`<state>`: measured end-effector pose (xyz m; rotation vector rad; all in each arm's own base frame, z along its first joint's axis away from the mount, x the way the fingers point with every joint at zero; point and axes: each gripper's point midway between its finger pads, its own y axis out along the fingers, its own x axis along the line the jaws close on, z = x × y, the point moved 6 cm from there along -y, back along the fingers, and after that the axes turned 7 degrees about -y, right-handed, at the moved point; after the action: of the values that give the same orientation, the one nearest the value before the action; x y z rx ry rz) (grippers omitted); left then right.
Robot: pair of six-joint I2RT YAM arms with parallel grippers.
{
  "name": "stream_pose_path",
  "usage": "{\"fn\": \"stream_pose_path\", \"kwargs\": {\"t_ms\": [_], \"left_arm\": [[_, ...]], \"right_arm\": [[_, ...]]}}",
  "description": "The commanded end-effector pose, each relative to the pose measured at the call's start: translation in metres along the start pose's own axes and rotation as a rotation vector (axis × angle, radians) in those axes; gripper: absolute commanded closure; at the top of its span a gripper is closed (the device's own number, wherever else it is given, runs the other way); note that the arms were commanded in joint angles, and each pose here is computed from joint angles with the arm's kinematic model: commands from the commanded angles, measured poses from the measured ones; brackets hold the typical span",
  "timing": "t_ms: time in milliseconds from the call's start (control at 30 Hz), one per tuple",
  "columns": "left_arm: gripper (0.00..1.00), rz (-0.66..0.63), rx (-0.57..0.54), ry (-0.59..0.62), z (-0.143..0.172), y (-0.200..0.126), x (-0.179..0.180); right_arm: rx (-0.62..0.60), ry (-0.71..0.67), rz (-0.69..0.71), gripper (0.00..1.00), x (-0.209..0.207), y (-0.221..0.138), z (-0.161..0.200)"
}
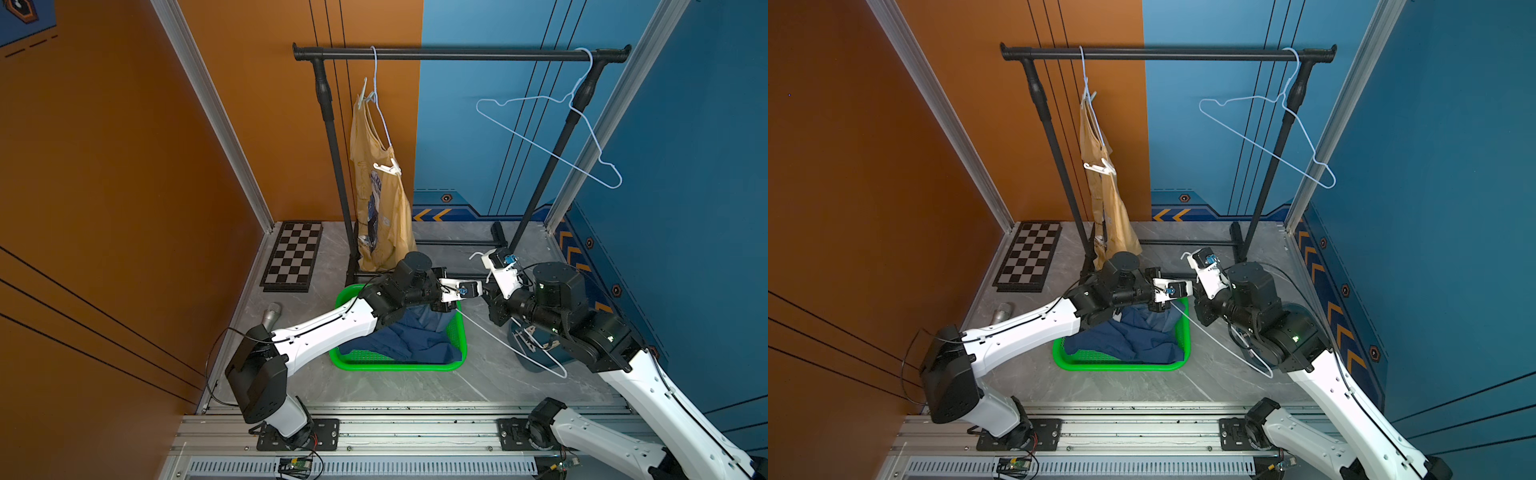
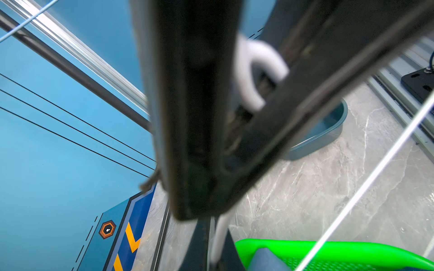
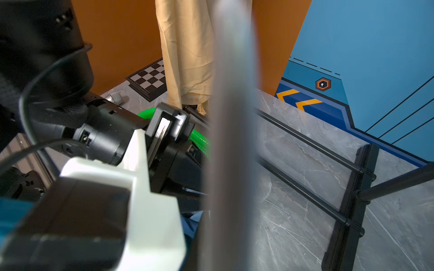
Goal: Remove the clothespins securing t-shirts to the hanger
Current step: Place the hanger on the clothes rail.
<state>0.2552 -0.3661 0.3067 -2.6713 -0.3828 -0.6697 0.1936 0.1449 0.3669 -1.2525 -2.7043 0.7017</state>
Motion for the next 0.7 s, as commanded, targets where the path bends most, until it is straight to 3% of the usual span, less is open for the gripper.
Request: {"fn": "stream_pose_path", "kwargs": {"t_ms": [0, 67, 200, 500, 667], "left_arm": [[0.94, -0.035, -0.030, -0.011, -0.011, -0.005, 0.010], [0.95, -0.038, -0.031, -0.019, -0.009, -0.008, 0.013], [0.95, -0.039, -0.040, -0.029, -0.008, -0.015, 0.017], [0.95, -0.058, -0.039, -0.053, 0.003, -0.032, 0.029], [0.95, -0.064, -0.038, -0.074, 0.011, -0.043, 0.035]], "right_arm": [[-0.042, -0.032, -0.002, 0.69, 0.001, -0.015, -0.006], [-0.038, -0.041, 0.005, 0.62, 0.000, -0.020, -0.003], [-0.021, -0.049, 0.024, 0.59, -0.004, -0.031, 0.004], [0.034, -0.062, 0.028, 0.62, -0.007, -0.057, 0.019], [-0.003, -0.059, 0.025, 0.62, -0.007, -0.073, 0.018]]}}
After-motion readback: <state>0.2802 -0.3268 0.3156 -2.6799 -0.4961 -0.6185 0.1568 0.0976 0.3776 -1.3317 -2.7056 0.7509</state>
